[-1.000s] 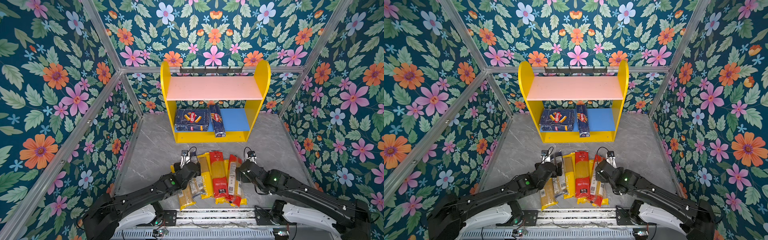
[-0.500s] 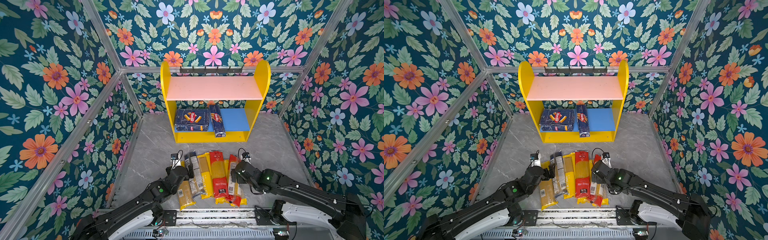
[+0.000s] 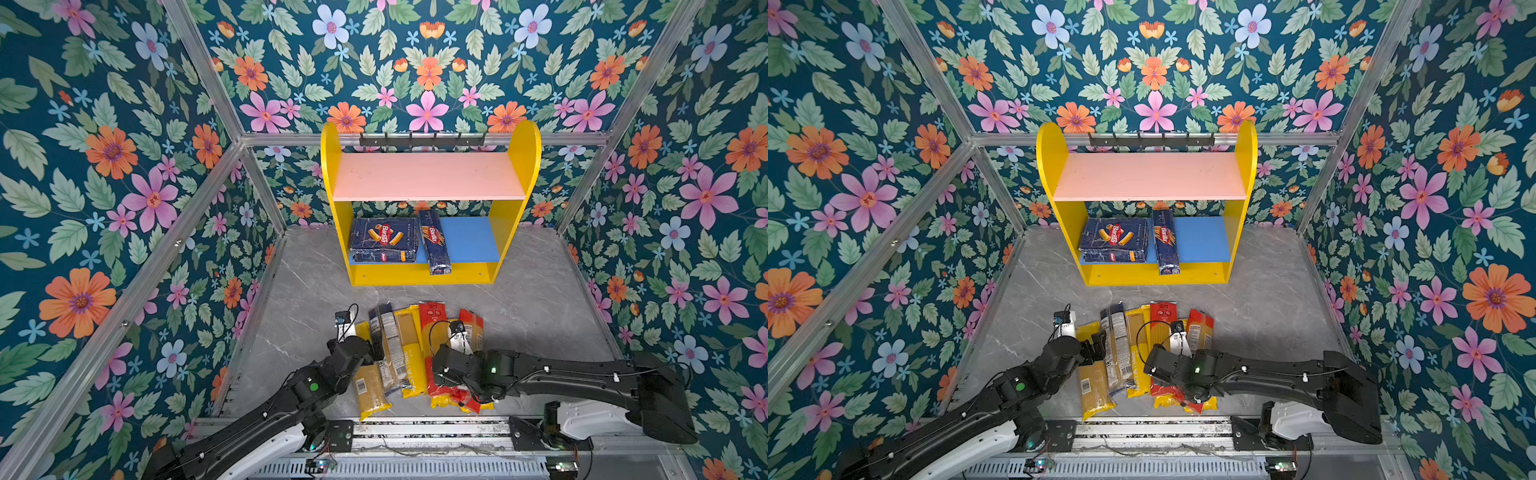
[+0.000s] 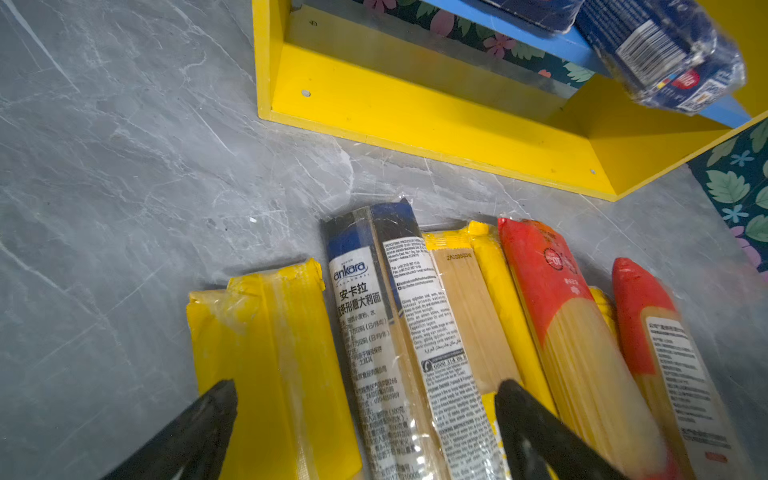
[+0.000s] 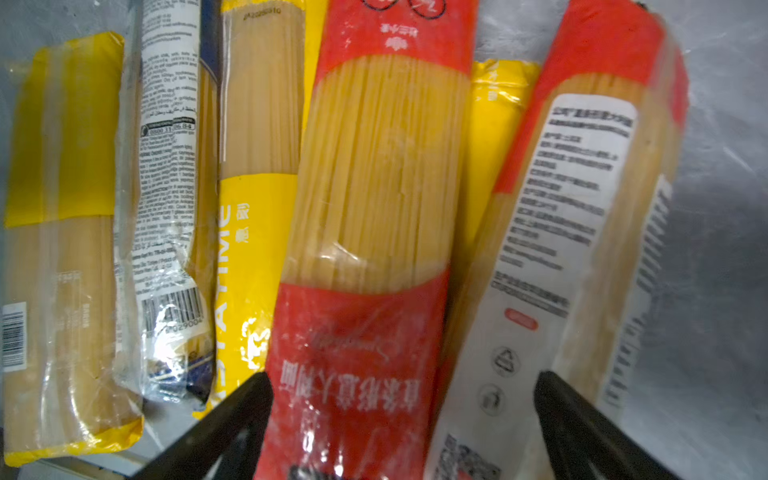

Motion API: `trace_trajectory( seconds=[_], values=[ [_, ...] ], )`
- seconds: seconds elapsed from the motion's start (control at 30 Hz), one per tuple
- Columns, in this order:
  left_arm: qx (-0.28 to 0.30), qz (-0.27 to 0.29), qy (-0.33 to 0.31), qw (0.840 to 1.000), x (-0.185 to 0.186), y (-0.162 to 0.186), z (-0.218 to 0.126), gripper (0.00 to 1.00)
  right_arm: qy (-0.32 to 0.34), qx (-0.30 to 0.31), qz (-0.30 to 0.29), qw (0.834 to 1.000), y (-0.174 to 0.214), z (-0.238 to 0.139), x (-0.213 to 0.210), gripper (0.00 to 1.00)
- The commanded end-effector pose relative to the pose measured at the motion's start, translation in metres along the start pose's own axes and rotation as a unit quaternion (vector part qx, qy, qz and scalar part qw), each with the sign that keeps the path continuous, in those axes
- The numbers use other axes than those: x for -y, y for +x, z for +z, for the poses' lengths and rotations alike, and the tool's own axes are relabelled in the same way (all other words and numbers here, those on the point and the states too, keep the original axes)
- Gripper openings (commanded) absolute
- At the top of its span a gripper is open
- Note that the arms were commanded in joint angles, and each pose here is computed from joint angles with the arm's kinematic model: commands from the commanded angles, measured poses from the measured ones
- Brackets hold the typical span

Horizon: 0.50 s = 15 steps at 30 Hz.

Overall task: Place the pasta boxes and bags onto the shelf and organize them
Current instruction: 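Lower the right gripper onto the red-and-yellow spaghetti bag and grasp it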

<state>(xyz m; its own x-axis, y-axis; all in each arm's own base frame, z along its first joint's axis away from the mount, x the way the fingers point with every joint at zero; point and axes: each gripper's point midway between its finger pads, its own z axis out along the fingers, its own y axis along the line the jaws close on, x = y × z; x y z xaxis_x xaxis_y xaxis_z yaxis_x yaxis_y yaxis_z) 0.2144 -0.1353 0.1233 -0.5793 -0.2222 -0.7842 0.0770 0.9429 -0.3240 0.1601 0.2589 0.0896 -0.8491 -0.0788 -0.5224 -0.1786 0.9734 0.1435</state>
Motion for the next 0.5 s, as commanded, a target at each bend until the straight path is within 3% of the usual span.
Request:
trace_trajectory(
  seconds=[0.0, 0.2, 0.47],
  values=[
    [-0.005, -0.009, -0.014, 1.000, -0.011, 0.002, -0.008, 1.00, -0.017, 0.010, -0.002, 1.000, -0.008, 0.002, -0.016, 0.99],
    [0.015, -0.037, 0.002, 0.999, -0.018, -0.001, -0.020, 1.00, -0.017, -0.006, -0.011, 1.000, -0.003, 0.014, -0.027, 0.99],
    [0.010, -0.033, -0.005, 0.999, -0.019, 0.001, -0.018, 1.00, 0.001, -0.046, -0.001, 0.999, 0.023, 0.041, -0.024, 0.99]
  ],
)
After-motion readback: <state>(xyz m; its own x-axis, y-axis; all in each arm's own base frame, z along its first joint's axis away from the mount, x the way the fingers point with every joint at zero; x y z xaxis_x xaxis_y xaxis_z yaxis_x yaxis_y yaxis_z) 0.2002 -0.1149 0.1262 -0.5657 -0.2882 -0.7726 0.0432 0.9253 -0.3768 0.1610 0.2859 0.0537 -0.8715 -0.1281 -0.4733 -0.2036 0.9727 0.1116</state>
